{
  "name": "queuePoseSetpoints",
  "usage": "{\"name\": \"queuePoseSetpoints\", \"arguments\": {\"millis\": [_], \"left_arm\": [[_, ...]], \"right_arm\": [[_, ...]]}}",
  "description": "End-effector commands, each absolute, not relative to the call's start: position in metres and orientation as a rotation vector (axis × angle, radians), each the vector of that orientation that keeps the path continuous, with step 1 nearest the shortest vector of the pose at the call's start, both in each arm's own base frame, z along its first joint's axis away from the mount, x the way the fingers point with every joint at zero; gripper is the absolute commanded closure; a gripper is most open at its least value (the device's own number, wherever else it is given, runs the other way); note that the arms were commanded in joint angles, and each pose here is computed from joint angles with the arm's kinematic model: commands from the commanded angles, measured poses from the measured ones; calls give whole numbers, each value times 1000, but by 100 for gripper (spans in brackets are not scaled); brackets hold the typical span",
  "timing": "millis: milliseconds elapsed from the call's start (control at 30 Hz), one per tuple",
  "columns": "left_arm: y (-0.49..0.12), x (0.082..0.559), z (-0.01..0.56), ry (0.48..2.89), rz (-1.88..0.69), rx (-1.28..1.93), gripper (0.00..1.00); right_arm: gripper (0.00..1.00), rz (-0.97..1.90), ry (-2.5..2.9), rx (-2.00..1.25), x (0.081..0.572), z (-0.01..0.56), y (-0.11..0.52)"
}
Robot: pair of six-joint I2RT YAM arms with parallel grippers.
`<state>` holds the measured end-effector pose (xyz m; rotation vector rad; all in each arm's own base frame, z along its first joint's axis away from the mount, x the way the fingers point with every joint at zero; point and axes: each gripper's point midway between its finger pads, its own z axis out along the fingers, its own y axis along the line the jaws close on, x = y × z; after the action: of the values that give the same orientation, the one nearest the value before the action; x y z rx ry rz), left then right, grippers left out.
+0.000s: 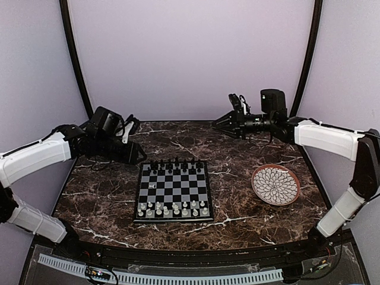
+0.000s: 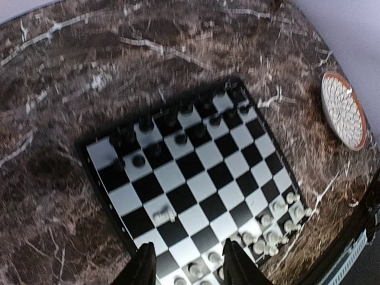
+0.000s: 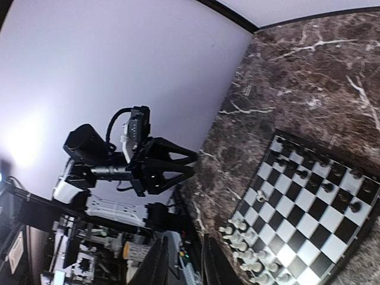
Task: Set up the chess pieces on the board
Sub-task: Pick up the pawn from the center of the board.
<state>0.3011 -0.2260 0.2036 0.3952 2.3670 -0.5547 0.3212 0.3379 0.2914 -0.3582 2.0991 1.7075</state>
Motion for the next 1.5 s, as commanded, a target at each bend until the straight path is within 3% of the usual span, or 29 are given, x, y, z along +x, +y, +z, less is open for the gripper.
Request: {"name": "queuePoseSetpoints", "arguments": {"millis": [0, 167, 367, 733, 967, 1167, 1467], "left_arm": [[-216, 254, 155, 2613, -583, 491, 59], [-212, 263, 134, 2752, -531, 246, 62], [-216, 277, 128, 2754, -539, 67, 63], [-205, 284, 84, 2892, -382, 80, 63], [-219, 284, 87, 2846, -473, 268, 63], [-174, 293, 95, 2805, -192, 275, 63], [-136, 321, 95, 2755, -33, 334, 51]], "right_arm": [[78, 1349, 2360, -413, 310, 222, 310], [77, 1318, 2401, -392, 301, 209, 302], [76, 1291, 2415, -399, 296, 206, 296], [76, 1249, 2438, -386, 285, 199, 285], [76, 1251, 2441, -378, 281, 196, 283], [75, 1246, 2448, -397, 281, 193, 284], [75, 1256, 2465, -420, 281, 186, 286]]}}
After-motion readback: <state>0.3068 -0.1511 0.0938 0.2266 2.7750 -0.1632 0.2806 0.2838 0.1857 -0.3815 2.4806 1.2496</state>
